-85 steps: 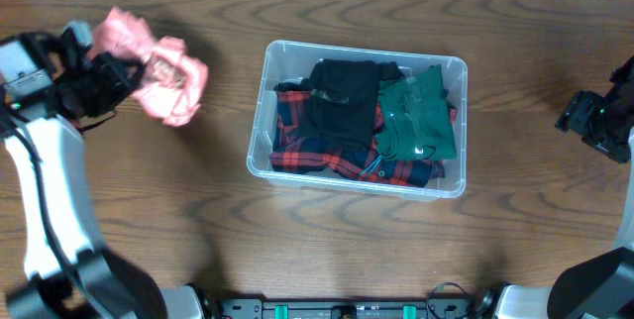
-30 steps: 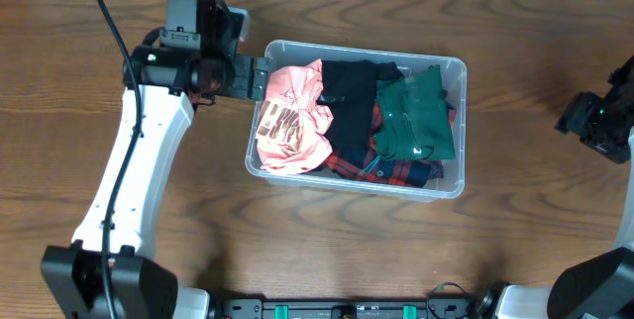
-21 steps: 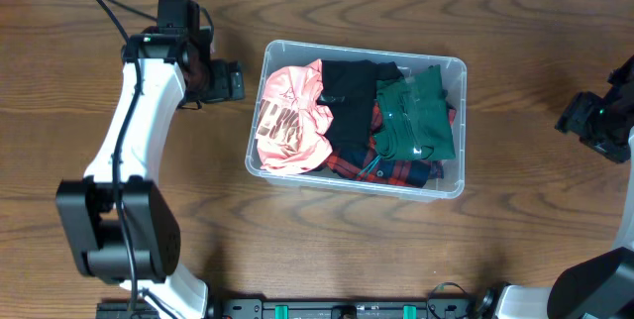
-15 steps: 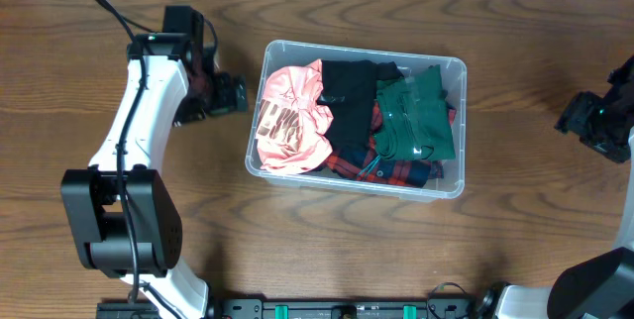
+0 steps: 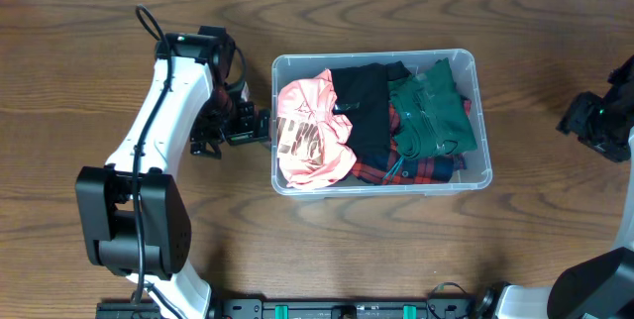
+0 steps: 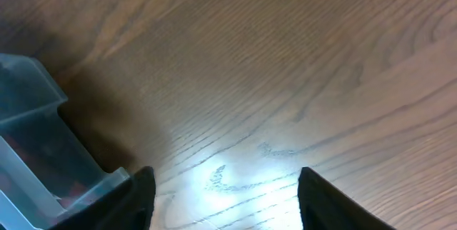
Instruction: Pack container
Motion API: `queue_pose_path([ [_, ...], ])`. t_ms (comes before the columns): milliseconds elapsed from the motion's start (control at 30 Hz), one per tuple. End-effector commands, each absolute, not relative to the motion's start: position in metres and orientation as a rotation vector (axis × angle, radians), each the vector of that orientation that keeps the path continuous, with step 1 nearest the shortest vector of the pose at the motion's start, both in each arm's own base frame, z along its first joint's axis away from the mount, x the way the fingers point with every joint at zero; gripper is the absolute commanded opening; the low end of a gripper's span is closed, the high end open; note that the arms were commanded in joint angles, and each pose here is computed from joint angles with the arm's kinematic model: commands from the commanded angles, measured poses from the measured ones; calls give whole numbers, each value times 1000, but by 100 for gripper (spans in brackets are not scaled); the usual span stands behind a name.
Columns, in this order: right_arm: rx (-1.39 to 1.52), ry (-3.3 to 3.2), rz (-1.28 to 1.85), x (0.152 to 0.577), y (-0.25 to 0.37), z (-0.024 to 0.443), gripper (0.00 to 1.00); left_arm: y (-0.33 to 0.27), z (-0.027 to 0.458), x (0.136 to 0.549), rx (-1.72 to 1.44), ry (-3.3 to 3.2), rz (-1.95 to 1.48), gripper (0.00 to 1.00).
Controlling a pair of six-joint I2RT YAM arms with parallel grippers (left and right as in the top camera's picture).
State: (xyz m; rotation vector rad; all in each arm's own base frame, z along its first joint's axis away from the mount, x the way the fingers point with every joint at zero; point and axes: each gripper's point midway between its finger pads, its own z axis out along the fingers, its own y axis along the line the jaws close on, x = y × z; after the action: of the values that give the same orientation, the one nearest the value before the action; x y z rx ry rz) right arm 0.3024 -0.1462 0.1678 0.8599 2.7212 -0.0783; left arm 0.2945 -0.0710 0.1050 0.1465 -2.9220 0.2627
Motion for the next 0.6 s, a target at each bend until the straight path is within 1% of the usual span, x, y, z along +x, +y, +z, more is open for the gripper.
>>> queue_pose_path([
  [0,835,2723,-71,304,-143,166,49,-45,106,302,229,-2962,150,98],
  [33,833,2719,-71,305,-143,164,45,-39,106,305,253,-2970,145,98],
  [167,782,2700,34,319,-128,148,17,-17,105,316,389,-2995,161,98],
  [200,763,2698,55,322,-123,142,13,-12,104,319,418,-3003,164,98],
  [233,741,2699,75,325,-117,134,11,-6,104,322,448,-3010,168,98],
  [333,668,2707,149,332,-97,116,11,6,104,324,502,-3012,172,98],
  [467,438,2702,340,345,-50,100,10,17,104,326,554,-3012,176,98],
  [567,212,2684,510,350,-7,100,11,22,104,325,577,-3008,176,98],
])
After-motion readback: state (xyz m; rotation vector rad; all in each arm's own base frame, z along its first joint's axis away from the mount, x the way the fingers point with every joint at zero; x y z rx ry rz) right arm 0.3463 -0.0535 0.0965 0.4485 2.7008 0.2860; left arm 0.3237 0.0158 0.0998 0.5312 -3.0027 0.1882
